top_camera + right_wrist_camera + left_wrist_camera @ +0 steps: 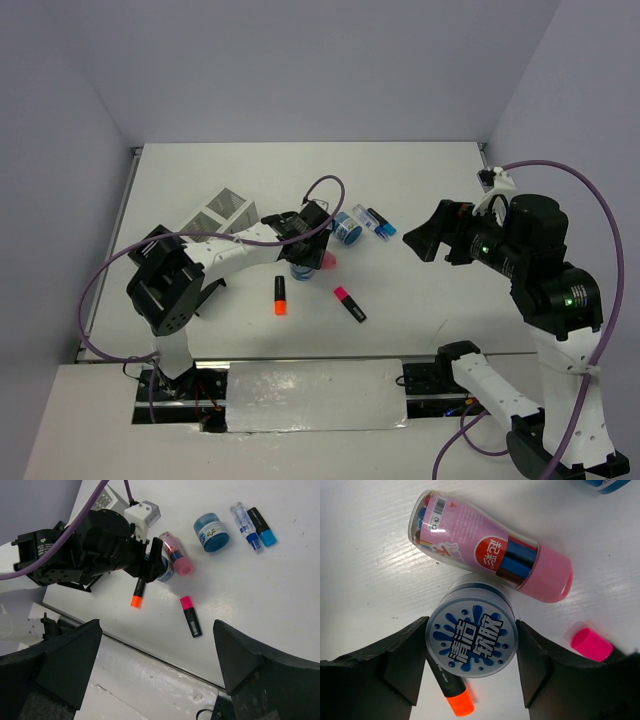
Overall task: Sort the stationery into containers
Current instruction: Pick up the stationery from the center of the board, then place the stationery in the storage box.
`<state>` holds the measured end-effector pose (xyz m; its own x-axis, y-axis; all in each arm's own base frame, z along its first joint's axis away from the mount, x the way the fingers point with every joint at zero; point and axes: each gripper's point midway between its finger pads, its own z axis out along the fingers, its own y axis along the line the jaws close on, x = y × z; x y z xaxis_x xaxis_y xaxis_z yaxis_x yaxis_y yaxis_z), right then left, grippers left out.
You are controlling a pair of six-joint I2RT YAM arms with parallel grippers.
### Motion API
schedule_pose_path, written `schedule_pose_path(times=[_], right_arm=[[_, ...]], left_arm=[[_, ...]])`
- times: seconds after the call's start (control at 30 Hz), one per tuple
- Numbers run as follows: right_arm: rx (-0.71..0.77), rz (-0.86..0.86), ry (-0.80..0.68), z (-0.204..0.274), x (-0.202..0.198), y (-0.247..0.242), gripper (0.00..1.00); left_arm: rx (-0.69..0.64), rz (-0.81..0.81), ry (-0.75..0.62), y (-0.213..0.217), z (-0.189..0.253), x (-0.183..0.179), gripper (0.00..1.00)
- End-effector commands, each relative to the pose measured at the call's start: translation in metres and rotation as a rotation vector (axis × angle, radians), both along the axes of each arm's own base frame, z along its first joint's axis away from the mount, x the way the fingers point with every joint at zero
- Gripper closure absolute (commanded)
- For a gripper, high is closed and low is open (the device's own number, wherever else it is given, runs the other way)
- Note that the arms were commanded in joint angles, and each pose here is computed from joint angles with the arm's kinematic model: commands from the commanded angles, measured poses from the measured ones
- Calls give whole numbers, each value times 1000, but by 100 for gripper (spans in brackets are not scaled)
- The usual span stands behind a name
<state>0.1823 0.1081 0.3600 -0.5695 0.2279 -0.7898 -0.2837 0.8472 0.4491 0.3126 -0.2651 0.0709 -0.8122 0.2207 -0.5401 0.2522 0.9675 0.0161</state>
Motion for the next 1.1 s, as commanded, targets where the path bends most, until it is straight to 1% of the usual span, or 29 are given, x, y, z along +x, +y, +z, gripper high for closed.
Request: schedule_pose_path(times=[0.0, 0.03, 0.07, 0.1, 0.13, 0.17, 0.23, 0.27, 0.3, 0.33, 0.37, 0.47, 0.53, 0.57, 0.6, 0.67, 0.77, 0.9, 1.07], right_arm=[[3, 20, -57, 11, 6, 4, 0], [3, 19, -59, 11, 6, 4, 0], [2, 19, -60, 12, 6, 4, 0], [2, 18, -59, 11, 6, 3, 0], [-1, 14, -59, 10, 6, 3, 0], [-2, 14, -57, 10, 6, 3, 0], [-1, 16, -52, 8, 8, 4, 0], [0, 11, -51, 8, 9, 3, 0], [4, 16, -56, 9, 9, 4, 0], [8, 23, -52, 8, 10, 6, 0], [11, 25, -52, 9, 10, 6, 0], [18, 37, -52, 9, 12, 9, 0], [21, 41, -51, 8, 13, 10, 0], [21, 45, -48, 7, 13, 11, 0], [21, 49, -50, 8, 13, 11, 0], [21, 52, -47, 7, 13, 11, 0], [20, 54, -45, 6, 12, 12, 0], [18, 61, -42, 6, 12, 12, 0], [17, 62, -33, 2, 11, 13, 0]], left_arm=[[-9, 19, -53, 0, 23, 6, 74], [9, 28, -45, 6, 25, 3, 79], [7, 33, -52, 8, 33, 3, 91], [-7, 39, -70, 9, 46, 2, 97], [-4, 45, -82, 12, 58, 2, 100], [-10, 49, -96, 14, 69, 2, 100], [-38, 70, -183, 17, 113, 11, 100], [-30, 83, -197, 24, 126, 11, 100], [-46, 99, -229, 29, 144, 15, 100], [-71, 132, -269, 37, 168, 27, 100], [-96, 137, -280, 43, 181, 29, 100], [-158, 232, -351, 88, 221, 63, 100], [-170, 268, -366, 107, 231, 76, 100], [-168, 294, -349, 121, 228, 85, 100], [-170, 298, -363, 127, 236, 91, 100], [-160, 319, -348, 143, 232, 102, 100], [-168, 332, -357, 154, 232, 113, 100], [-164, 358, -337, 166, 220, 119, 100], [-136, 400, -319, 182, 202, 119, 100]])
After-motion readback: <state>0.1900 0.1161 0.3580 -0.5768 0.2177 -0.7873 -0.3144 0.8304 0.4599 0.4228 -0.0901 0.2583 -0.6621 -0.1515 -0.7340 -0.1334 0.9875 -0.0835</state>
